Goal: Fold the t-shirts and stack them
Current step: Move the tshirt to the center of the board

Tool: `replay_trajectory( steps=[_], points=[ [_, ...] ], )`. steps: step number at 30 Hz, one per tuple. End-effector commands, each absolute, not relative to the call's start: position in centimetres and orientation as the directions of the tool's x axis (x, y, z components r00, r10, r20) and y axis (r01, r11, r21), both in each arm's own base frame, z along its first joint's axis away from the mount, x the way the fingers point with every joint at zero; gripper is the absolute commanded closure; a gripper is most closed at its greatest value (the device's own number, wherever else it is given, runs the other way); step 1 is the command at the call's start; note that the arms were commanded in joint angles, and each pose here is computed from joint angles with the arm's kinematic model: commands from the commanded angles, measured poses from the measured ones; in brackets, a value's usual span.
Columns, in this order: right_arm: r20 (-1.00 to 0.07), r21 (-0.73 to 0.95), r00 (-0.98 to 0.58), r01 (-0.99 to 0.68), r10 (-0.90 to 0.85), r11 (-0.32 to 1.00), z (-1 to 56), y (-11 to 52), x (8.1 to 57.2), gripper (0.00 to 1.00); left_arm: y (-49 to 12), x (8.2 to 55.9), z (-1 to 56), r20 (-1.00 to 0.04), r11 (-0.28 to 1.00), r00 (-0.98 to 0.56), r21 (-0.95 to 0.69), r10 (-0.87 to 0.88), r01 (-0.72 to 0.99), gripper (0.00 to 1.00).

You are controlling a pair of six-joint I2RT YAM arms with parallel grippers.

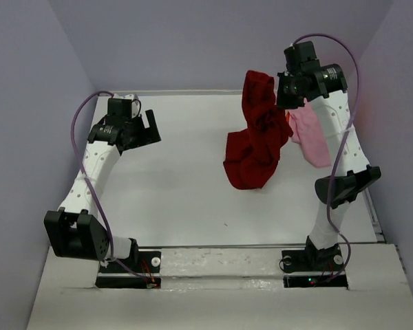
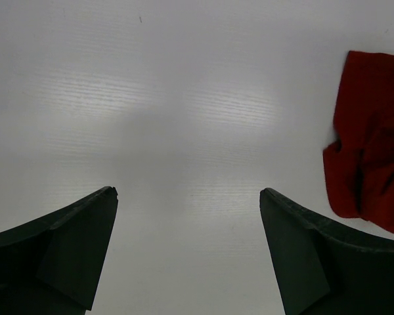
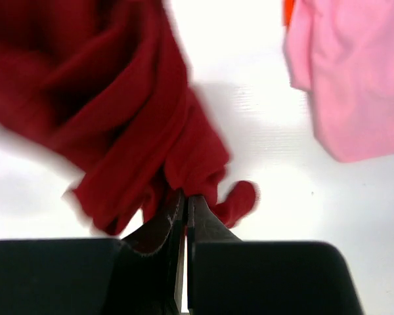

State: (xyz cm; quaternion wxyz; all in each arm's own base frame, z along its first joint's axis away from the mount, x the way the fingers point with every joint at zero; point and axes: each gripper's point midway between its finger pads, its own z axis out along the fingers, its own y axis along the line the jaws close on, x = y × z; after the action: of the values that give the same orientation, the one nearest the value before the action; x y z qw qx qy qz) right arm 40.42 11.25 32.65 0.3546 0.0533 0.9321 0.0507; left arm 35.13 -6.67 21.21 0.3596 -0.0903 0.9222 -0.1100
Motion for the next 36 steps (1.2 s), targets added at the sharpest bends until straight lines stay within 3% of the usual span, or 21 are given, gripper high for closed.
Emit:
replay_trajectory(
  steps=[1, 4, 8, 11, 14, 23, 27, 31, 36],
  points=[
    [-0.611, 0.074, -0.79, -0.114, -0.045, 0.991, 30.5, 17.1, 38.5, 1.0, -7.0, 35.3, 22.6, -0.671, 0.955, -0.699, -0.29, -0.246, -0.057, 0.01],
    [-0.498, 0.395, -0.864, -0.3, -0.072, 0.868, 29.6, 24.6, 35.6, 1.0, -7.0, 35.4, 22.9, -0.675, 0.956, -0.695, -0.288, -0.245, -0.057, 0.01],
    [-0.54, 0.573, -0.837, -0.442, -0.089, 0.69, 33.8, 30.6, 33.3, 1.0, -7.4, 35.5, 23.3, -0.682, 0.951, -0.689, -0.308, -0.247, -0.036, 0.01],
    [-0.468, 0.73, -0.876, -0.458, -0.118, 0.508, 35.8, 34.3, 31.6, 1.0, -8.1, 35.4, 23.3, -0.679, 0.942, -0.69, -0.335, -0.251, -0.013, 0.01],
    [-0.505, 0.736, -0.857, -0.488, -0.1, 0.47, 37.6, 35.0, 31.5, 1.0, -8.1, 35.4, 23.5, -0.681, 0.94, -0.684, -0.342, -0.261, -0.018, 0.01],
    [-0.583, 0.691, -0.813, -0.492, 0.006, 0.529, 40.1, 31.1, 33.1, 1.0, -7.5, 35.4, 24.6, -0.7, 0.944, -0.662, -0.329, -0.267, -0.033, 0.01],
    [-0.644, 0.742, -0.759, -0.589, 0.097, 0.321, 45.9, 32.1, 33.8, 1.0, -7.1, 35.5, 24.9, -0.71, 0.944, -0.644, -0.325, -0.283, -0.057, 0.01],
    [-0.704, 0.71, -0.689, -0.675, 0.173, 0.199, 51.4, 32.0, 33.4, 1.0, -6.8, 35.6, 26.0, -0.731, 0.939, -0.608, -0.336, -0.311, -0.076, 0.01],
    [-0.653, 0.755, -0.738, -0.654, 0.171, 0.059, 53.8, 31.6, 32.6, 1.0, -7.0, 35.4, 26.6, -0.735, 0.925, -0.583, -0.371, -0.346, -0.08, 0.01]
  ],
)
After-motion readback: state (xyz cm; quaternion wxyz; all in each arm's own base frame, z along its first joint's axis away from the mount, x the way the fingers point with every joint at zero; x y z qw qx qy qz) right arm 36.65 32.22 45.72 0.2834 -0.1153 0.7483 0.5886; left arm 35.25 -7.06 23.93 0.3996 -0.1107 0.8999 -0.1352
